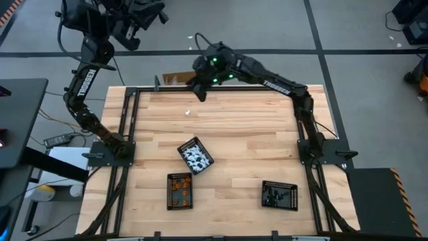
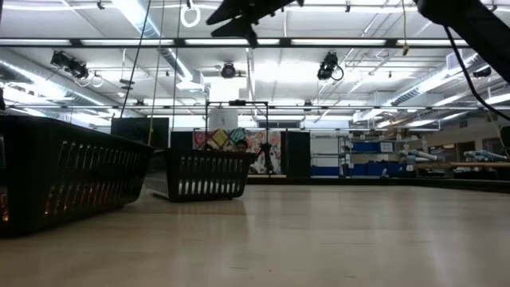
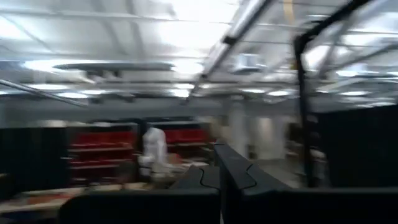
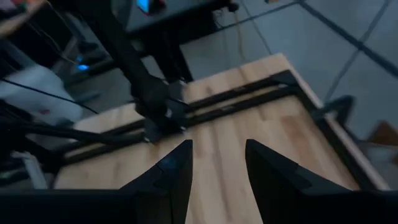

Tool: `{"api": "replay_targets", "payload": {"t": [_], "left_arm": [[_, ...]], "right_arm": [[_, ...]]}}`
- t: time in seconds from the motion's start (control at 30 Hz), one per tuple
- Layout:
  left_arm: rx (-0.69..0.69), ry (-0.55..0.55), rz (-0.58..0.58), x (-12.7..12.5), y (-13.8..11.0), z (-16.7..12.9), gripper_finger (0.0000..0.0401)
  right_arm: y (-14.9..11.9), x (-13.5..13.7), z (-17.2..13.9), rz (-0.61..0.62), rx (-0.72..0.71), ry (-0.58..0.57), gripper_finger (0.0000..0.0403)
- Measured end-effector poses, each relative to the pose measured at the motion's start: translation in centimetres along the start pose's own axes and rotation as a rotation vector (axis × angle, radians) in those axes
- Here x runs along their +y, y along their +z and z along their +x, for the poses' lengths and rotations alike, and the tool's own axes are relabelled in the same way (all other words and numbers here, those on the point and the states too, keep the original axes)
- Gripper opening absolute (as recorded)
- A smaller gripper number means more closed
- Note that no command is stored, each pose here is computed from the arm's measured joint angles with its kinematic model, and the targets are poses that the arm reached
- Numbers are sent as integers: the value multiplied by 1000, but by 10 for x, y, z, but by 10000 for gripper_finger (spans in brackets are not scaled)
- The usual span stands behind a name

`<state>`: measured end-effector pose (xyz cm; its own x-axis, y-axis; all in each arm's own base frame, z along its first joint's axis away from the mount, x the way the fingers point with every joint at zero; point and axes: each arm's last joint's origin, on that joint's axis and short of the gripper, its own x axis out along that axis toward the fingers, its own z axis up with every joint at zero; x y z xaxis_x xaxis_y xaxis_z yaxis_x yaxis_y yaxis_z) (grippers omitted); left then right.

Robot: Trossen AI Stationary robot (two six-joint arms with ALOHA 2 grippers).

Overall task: Sort Halloween decoration
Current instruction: Put the white ghost toy into the middle black basket

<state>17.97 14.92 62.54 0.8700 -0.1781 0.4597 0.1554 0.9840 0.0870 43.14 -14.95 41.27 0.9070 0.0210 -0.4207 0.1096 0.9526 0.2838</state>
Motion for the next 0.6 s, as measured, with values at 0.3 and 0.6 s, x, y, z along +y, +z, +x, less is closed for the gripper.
{"api": "replay_targets", "payload": {"t": [0.3,0.6], "left_arm": [[49,-309,6,-19,15,-5,0],[36,-189,-17,2,11,-14,0]], "right_arm": [[1,9,17,-26,-66,16,153],[-7,7,51,6,-110,76,150]]}}
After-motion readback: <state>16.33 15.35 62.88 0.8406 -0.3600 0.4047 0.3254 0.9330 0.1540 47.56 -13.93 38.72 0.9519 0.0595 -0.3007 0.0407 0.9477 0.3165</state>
